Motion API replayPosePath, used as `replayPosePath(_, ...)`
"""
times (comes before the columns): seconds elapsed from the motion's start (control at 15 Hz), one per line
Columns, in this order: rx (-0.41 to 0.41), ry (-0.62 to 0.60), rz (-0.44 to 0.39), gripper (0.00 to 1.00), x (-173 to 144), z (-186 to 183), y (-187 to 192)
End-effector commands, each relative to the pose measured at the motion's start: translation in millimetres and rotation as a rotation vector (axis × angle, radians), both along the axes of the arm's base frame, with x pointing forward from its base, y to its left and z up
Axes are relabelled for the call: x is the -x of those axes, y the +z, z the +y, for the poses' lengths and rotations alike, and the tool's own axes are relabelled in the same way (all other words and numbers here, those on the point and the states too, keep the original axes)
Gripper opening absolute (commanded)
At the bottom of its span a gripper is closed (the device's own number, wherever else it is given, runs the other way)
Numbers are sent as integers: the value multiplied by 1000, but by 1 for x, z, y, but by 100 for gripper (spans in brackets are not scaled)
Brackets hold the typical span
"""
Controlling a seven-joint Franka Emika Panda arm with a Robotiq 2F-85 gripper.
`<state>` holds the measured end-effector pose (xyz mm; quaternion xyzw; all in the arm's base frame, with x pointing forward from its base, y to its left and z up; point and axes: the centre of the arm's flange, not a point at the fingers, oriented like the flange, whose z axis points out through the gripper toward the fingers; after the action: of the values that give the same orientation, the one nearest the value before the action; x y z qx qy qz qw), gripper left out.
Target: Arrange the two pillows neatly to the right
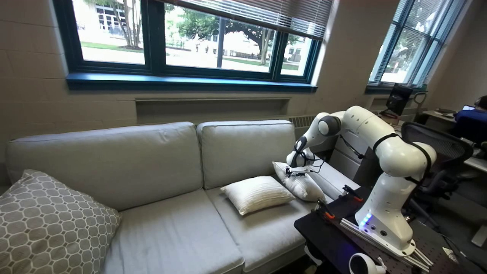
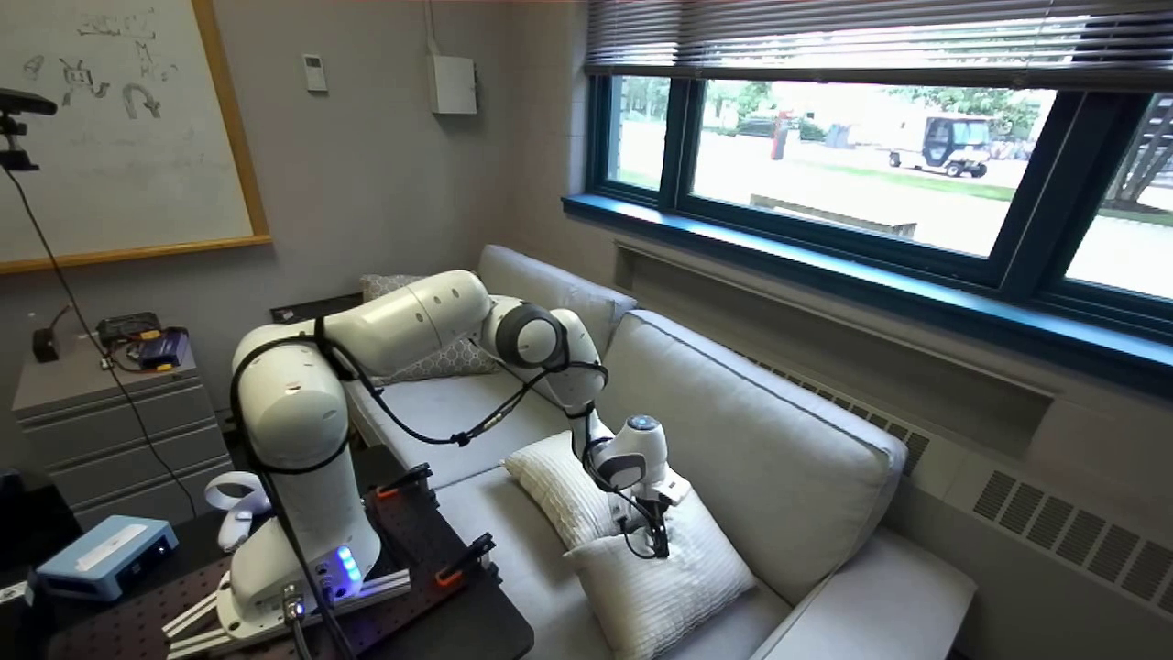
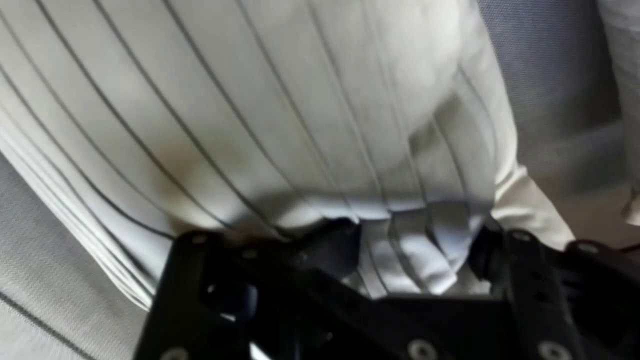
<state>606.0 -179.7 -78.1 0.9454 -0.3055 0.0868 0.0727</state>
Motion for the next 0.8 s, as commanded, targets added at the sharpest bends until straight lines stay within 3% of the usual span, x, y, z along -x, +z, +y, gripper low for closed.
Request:
replayPosePath(0.0, 21, -25, 17, 29, -17, -12, -8)
replayPosePath(0.2, 16, -23, -17, 7, -26, -20, -1)
replayPosePath(0.33, 16, -31, -49, 0, -29, -31, 5)
replayPosePath(0.73, 13, -96, -212, 1, -33, -108, 49)
